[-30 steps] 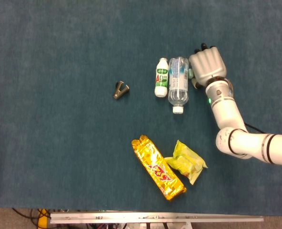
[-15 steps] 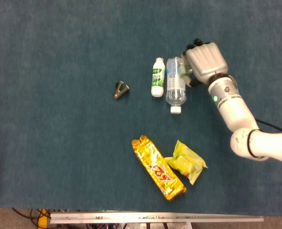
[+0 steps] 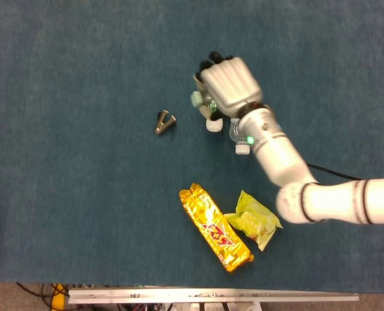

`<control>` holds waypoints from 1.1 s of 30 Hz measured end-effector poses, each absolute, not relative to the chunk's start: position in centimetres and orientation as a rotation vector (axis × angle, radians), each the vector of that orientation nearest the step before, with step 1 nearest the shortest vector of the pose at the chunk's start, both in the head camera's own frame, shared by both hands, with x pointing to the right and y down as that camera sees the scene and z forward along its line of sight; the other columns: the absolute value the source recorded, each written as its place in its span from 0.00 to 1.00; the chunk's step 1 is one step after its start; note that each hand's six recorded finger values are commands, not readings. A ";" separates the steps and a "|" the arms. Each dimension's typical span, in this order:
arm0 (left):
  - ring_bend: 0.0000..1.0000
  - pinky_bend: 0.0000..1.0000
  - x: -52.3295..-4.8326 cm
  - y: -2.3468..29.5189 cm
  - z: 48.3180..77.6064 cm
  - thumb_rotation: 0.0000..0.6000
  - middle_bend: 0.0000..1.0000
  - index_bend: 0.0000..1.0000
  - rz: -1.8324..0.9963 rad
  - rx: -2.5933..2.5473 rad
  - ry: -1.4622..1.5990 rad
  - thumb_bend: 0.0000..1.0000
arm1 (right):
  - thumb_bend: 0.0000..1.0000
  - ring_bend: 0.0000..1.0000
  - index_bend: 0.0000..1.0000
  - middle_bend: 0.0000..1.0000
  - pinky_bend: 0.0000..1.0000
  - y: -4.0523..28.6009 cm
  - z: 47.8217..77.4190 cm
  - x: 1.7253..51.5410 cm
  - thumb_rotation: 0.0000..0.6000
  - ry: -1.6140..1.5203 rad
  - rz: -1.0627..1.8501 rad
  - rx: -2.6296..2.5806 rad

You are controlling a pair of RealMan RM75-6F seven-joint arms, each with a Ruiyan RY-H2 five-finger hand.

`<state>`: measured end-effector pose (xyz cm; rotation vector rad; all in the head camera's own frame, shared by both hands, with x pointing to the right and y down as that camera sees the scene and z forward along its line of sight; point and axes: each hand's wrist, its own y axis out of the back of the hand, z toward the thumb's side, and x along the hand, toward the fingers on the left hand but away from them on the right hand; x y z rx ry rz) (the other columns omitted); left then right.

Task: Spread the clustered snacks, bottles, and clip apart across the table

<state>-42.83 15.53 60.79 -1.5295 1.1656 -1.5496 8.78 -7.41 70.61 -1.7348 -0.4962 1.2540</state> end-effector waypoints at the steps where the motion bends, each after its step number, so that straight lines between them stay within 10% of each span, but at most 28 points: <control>1: 0.03 0.07 -42.9 15.6 60.7 1.00 0.04 0.00 -1.550 -1.528 1.166 0.36 | 0.39 0.14 0.48 0.29 0.30 -7.5 70.6 8.3 0.86 -0.495 1.255 -1.723; 8: 0.03 0.07 -43.0 16.0 60.4 1.00 0.04 0.00 -1.553 -1.524 1.172 0.36 | 0.39 0.14 0.45 0.29 0.30 -7.1 71.0 5.6 0.86 -0.487 1.262 -1.670; 17: 0.03 0.07 -42.8 16.1 60.2 1.00 0.04 0.00 -1.546 -1.521 1.170 0.36 | 0.38 0.14 0.01 0.31 0.30 -5.8 71.6 3.6 0.86 -0.444 1.258 -1.618; 33: 0.03 0.07 -42.0 14.1 60.3 1.00 0.04 0.02 -1.489 -1.563 1.125 0.36 | 0.38 0.14 0.00 0.31 0.30 -7.7 68.2 9.3 0.86 -0.525 1.237 -1.621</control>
